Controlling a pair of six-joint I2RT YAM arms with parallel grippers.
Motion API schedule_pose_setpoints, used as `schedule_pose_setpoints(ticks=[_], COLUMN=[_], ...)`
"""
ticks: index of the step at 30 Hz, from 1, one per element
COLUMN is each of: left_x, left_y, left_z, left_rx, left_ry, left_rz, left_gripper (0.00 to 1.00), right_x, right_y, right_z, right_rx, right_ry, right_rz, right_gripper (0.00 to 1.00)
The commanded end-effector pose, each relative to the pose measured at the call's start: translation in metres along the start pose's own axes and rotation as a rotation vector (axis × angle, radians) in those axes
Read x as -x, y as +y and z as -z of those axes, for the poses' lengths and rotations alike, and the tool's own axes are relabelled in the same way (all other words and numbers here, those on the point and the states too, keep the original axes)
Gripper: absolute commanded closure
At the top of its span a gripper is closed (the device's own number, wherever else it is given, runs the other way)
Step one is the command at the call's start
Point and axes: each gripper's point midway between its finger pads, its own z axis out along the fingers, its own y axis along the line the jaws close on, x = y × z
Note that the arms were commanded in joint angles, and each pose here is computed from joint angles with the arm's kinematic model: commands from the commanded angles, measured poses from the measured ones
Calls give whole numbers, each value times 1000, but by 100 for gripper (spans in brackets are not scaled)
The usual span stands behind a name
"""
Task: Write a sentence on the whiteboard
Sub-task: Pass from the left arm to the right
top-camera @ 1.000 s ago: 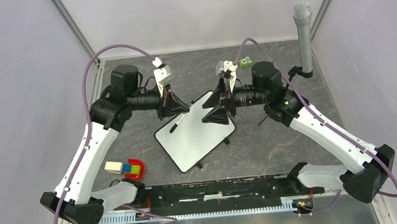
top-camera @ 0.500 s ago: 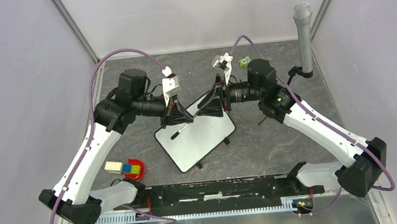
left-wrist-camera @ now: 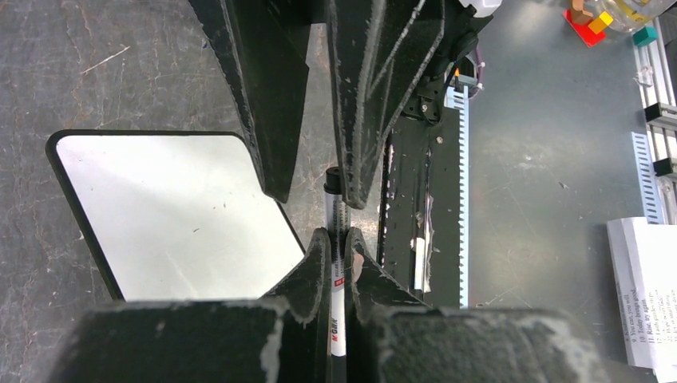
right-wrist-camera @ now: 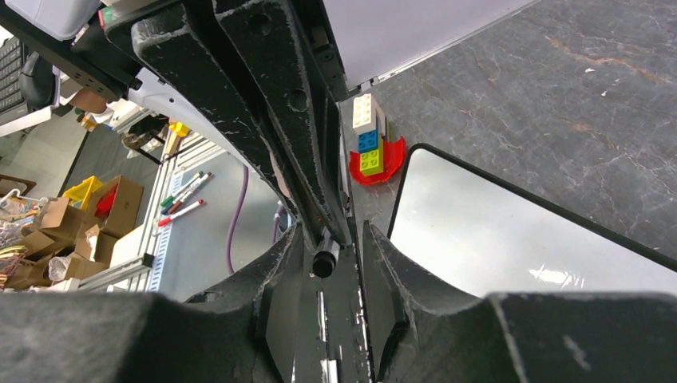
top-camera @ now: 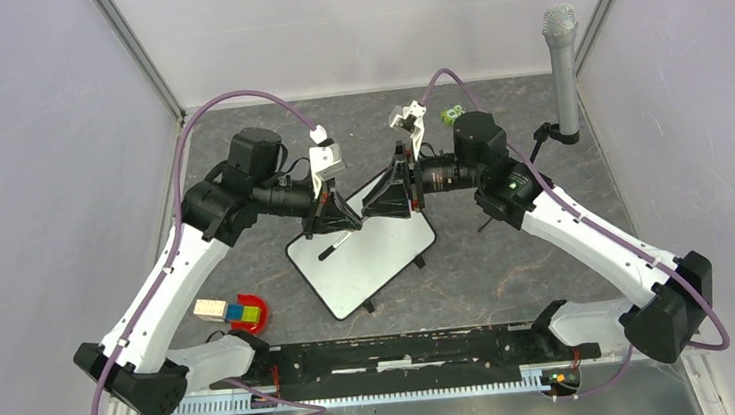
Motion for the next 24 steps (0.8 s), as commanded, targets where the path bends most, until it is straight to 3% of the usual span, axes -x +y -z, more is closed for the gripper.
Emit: schedule_pose_setpoints(ticks=[1, 10, 13, 16, 18, 21, 24], left_x=[14, 16, 16, 16, 13, 5, 3], left_y=[2, 4, 2, 2, 2, 9, 21], left_z=[4, 4, 4, 5, 7, 15, 30], left_rx=[22, 32, 20, 24, 34, 93, 133], left_ry=[-18, -20, -23, -25, -11, 16, -40], left_rz=[-66, -70, -68, -70, -67, -70, -23], left_gripper=[98, 98, 98, 97, 77, 36, 13], right_x=[3, -8, -7, -2, 7, 29, 51], right_y=[6, -2, -3, -5, -7, -9, -12], right_z=[-4, -4, -4, -4, -2, 7, 17], right_rx=[33, -1, -7, -26, -41, -66, -97], right_ry=[-8, 22, 22, 18, 8, -34, -85], right_rz=[43, 64, 70, 87, 113, 146, 166], right_gripper=[62, 67, 79, 100, 100, 100, 100])
